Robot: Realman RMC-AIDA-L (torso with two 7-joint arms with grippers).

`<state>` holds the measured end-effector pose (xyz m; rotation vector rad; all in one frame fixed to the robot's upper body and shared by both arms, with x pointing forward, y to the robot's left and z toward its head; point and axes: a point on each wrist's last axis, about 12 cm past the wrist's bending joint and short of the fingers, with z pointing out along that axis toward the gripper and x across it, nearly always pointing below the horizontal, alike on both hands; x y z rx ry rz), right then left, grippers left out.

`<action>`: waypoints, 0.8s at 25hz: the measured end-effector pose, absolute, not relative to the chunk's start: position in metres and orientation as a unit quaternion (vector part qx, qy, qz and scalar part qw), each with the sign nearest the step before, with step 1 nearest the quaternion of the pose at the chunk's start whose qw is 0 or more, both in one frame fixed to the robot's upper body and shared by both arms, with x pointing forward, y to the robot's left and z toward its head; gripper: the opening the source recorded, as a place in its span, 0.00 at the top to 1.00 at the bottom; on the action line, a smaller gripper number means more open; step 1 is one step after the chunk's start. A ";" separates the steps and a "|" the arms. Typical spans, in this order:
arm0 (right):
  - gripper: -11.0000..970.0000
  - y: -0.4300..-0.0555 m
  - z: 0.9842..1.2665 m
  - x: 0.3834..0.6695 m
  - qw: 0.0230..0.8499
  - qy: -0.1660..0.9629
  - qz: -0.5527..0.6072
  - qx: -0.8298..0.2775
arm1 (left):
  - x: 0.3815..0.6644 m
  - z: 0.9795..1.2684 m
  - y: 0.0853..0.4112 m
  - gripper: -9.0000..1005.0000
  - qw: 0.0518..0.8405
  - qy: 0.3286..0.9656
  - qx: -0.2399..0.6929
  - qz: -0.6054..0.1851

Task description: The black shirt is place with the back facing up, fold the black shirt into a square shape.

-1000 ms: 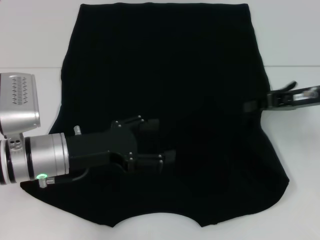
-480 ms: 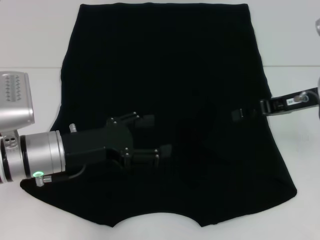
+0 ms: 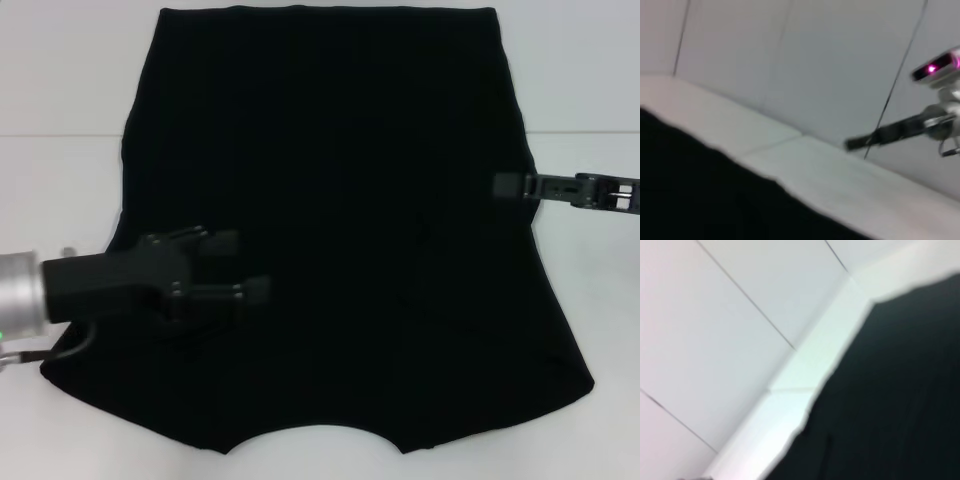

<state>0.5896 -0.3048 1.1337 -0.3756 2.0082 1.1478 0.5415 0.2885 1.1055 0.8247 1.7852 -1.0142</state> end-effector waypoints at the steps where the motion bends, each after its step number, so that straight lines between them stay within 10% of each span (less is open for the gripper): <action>1: 0.17 -0.305 1.131 0.585 0.404 0.777 0.458 -0.155 | 0.540 1.106 0.294 0.07 0.438 0.731 0.328 -0.407; 20: 0.05 -0.264 1.132 0.594 0.405 0.751 0.453 -0.258 | 0.511 1.101 0.395 0.07 0.316 0.902 0.069 -0.287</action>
